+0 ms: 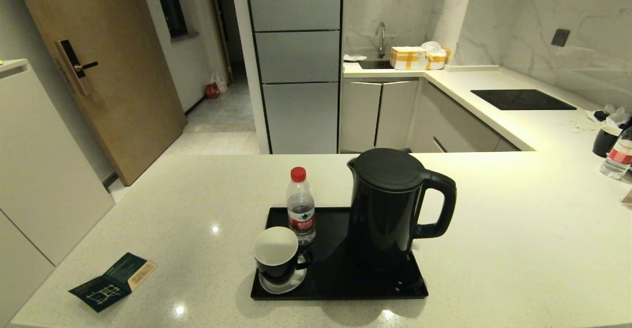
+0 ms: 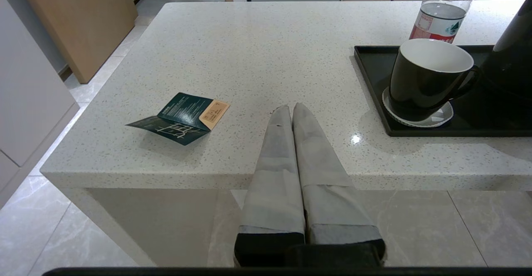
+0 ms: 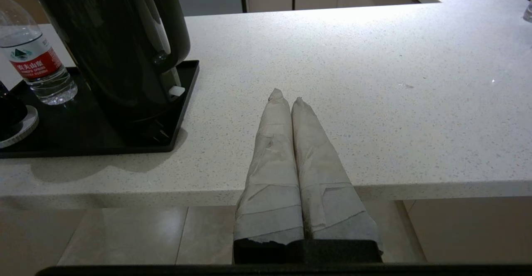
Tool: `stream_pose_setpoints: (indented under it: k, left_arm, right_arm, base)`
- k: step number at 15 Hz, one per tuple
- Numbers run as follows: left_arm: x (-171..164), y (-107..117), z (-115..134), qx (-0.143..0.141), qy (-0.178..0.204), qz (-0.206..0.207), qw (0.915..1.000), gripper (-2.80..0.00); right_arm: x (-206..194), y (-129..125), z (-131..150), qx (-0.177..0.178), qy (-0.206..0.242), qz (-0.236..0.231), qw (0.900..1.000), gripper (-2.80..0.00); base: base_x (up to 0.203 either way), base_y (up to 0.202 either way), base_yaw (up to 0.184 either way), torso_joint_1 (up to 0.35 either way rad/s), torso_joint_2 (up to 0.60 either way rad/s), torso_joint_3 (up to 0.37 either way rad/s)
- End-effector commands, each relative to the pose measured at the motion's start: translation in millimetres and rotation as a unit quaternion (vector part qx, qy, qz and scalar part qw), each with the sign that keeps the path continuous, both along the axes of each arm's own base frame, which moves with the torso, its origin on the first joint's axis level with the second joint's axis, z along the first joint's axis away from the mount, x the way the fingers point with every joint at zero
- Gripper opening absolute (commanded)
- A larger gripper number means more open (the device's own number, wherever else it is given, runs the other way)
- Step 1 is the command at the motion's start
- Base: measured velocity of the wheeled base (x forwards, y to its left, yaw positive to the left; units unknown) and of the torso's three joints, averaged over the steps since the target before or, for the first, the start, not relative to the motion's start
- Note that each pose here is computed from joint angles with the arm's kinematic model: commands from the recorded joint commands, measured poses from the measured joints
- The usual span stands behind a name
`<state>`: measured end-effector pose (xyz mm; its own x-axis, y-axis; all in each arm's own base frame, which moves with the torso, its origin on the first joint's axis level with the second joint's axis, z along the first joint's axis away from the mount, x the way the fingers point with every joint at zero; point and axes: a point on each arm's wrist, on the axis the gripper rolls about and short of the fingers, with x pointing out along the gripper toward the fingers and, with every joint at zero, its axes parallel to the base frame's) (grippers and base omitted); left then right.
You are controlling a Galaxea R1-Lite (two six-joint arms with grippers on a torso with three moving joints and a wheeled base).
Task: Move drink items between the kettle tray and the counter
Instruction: Pick up the kettle
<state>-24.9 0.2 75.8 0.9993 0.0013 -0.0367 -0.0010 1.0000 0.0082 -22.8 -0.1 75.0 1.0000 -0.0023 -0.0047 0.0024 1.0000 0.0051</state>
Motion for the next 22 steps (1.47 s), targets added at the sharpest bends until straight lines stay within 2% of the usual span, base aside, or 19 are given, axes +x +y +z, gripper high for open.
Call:
stream_pose_setpoints:
  k: [1,10,12,14,15,16,17,18,20,21,22]
  left_arm:
    - [0.0,0.0,0.0,0.0,0.0,0.0,1.0,-2.8]
    - [0.0,0.0,0.0,0.0,0.0,0.001,1.0,-2.8]
    - [0.0,0.0,0.0,0.0,0.0,0.0,1.0,-2.8]
    - [0.0,0.0,0.0,0.001,0.0,0.0,1.0,-2.8]
    - [0.0,0.0,0.0,0.001,0.0,0.0,1.0,-2.8]
    - [0.0,0.0,0.0,0.001,0.0,0.001,1.0,-2.8]
    - [0.0,0.0,0.0,0.0,0.0,0.0,1.0,-2.8]
    - [0.0,0.0,0.0,0.0,0.0,0.001,1.0,-2.8]
    - [0.0,0.0,0.0,0.0,0.0,0.0,1.0,-2.8]
    - [0.0,0.0,0.0,0.0,0.0,0.0,1.0,-2.8]
    - [0.0,0.0,0.0,0.0,0.0,0.0,1.0,-2.8]
  right_arm:
    - [0.2,0.0,-0.8,0.0,0.001,0.0,1.0,-2.8]
    - [-0.3,0.0,1.2,-0.004,0.003,0.0,1.0,-2.8]
    - [-3.3,0.5,32.6,0.01,-0.012,0.011,1.0,-2.8]
    - [-2.1,1.1,95.5,0.06,-0.028,0.028,0.997,-2.8]
    - [0.3,1.4,129.3,0.081,-0.025,0.034,0.996,-2.8]
    - [7.7,1.8,155.3,0.099,0.011,0.042,0.994,-2.8]
    - [21.8,3.0,165.2,0.116,0.095,0.059,0.987,-2.8]
    - [39.9,5.2,166.8,0.136,0.185,0.091,0.969,-2.8]
    - [80.7,9.3,153.6,0.16,0.323,0.144,0.922,-2.8]
    - [100.1,11.2,143.9,0.165,0.375,0.165,0.897,-2.8]
    - [115.4,12.3,133.8,0.161,0.408,0.177,0.881,-2.8]
  base:
    - [0.0,0.0,0.0,0.0,0.0,0.0]
    - [0.0,0.0,0.0,0.0,0.0,0.0]
    - [0.0,0.0,0.0,0.0,0.0,0.0]
    - [0.0,0.0,0.0,0.0,0.0,0.0]
    - [0.0,0.0,0.0,0.0,0.0,0.0]
    - [0.0,0.0,0.0,0.0,0.0,0.0]
    - [0.0,0.0,0.0,0.0,0.0,0.0]
    - [0.0,0.0,0.0,0.0,0.0,0.0]
    - [0.0,0.0,0.0,0.0,0.0,0.0]
    - [0.0,0.0,0.0,0.0,0.0,0.0]
    - [0.0,0.0,0.0,0.0,0.0,0.0]
